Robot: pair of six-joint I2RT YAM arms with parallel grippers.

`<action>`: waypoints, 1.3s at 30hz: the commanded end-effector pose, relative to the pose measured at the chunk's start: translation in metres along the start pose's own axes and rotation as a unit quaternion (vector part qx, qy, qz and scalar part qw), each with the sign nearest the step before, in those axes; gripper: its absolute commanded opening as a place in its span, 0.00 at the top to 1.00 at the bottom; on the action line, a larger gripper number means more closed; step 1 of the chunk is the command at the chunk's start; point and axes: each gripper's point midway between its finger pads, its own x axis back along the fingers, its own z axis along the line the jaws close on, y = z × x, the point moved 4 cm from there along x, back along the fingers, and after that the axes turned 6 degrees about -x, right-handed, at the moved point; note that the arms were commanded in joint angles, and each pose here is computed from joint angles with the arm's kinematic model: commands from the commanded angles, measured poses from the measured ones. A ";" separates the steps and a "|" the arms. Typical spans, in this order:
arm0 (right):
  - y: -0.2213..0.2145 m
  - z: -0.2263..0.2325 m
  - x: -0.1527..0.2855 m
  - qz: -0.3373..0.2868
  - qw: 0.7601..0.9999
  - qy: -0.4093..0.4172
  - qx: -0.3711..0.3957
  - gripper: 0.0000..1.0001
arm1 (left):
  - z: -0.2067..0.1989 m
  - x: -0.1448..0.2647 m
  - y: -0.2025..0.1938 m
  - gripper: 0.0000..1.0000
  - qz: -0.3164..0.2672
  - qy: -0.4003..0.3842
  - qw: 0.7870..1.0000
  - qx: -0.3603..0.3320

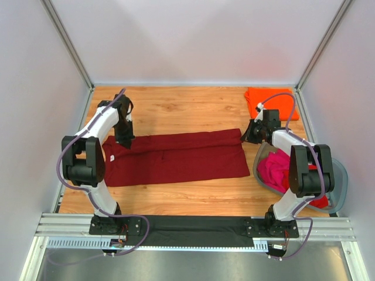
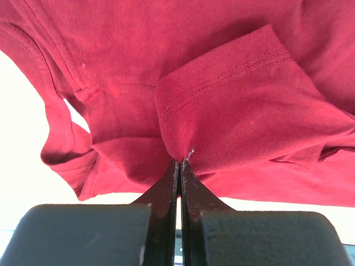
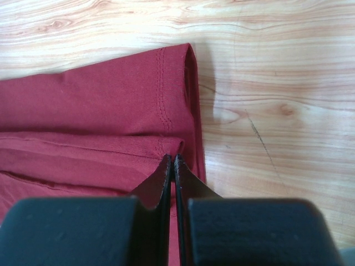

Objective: Fold and stack the t-shirts
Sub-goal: Fold the tshirt

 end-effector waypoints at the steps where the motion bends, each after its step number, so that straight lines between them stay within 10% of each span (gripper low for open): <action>1: 0.003 0.004 0.010 -0.015 1.000 -0.002 0.010 1.00 | 0.004 0.002 -0.006 1.00 0.025 0.017 1.000 0.006; 13: -0.013 -0.002 0.012 -0.007 1.000 -0.009 -0.003 0.96 | 0.004 -0.001 -0.017 1.00 0.060 0.025 0.998 0.017; 20: -0.004 -0.005 0.021 0.002 0.998 -0.065 -0.028 0.70 | -0.008 0.011 -0.015 0.65 0.068 0.005 0.998 -0.002; 28: 0.007 0.044 0.005 0.007 0.997 -0.074 0.010 0.79 | -0.072 0.032 0.032 0.62 -0.059 -0.114 0.991 -0.033; 39: -0.017 0.033 -0.024 0.072 0.991 -0.111 0.019 0.86 | -0.124 -0.015 0.019 0.65 0.013 -0.195 0.980 -0.043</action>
